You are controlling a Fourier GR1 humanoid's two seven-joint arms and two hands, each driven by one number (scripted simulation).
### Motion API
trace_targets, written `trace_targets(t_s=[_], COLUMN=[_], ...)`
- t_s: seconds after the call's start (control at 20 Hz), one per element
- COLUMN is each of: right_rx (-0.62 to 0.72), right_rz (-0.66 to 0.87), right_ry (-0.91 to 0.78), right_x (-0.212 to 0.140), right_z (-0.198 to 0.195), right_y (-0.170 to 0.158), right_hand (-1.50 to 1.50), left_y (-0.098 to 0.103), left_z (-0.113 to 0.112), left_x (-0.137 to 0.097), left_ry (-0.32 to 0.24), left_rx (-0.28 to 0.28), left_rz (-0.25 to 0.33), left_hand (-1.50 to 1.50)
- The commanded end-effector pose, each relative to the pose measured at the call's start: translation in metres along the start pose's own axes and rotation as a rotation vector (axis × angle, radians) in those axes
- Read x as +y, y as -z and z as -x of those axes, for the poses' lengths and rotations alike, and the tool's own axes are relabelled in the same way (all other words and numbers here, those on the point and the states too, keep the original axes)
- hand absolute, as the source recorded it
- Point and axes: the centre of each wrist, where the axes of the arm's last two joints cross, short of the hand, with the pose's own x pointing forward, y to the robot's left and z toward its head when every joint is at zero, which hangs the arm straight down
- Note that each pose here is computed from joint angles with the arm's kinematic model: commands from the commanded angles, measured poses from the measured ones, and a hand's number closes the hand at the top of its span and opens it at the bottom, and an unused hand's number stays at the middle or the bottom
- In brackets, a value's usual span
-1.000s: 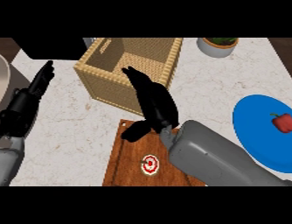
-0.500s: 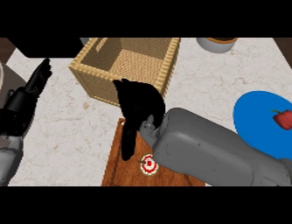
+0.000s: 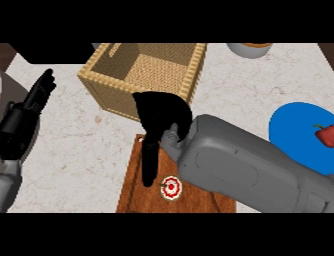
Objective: Pick the cupcake from the cutting board and place it in the basket
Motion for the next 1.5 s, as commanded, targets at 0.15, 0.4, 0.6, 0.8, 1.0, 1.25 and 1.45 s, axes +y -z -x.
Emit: trace_targets(t_s=[0.15,0.4,0.6,0.8,1.0,1.25,1.45], right_rx=[0.199,0.239,0.249,0.252,0.246,0.221,0.247], right_rz=[-0.101,-0.145,-0.147,-0.125,-0.123,-0.087,-0.064], right_ry=[-0.133,-0.122,-0.159,-0.150,-0.154,-0.159,-0.131], right_x=[0.027,0.040,0.061,0.074,0.087,0.085,0.099], right_z=[0.003,0.022,0.019,0.040,0.031,0.044,0.051], right_y=[0.006,0.022,0.025,0.029,0.030,0.027,0.048], right_hand=[-1.50,-1.50,-1.50,-1.50,-1.50,-1.50,-1.50], left_y=[-0.001,-0.006,0.000,-0.010,0.004,0.005,0.002], left_z=[-0.006,-0.002,-0.009,0.002,-0.014,-0.005,0.001], left_x=[0.000,0.004,0.006,-0.003,-0.005,-0.001,0.007], left_ry=[0.006,0.003,0.008,0.006,-0.010,-0.021,-0.012], left_rx=[0.003,-0.008,-0.009,-0.010,-0.014,-0.002,-0.008], left_rz=[-0.005,-0.007,-0.006,-0.002,-0.007,0.006,0.006], left_hand=[0.00,0.00,0.00,0.00,0.00,0.00,0.00])
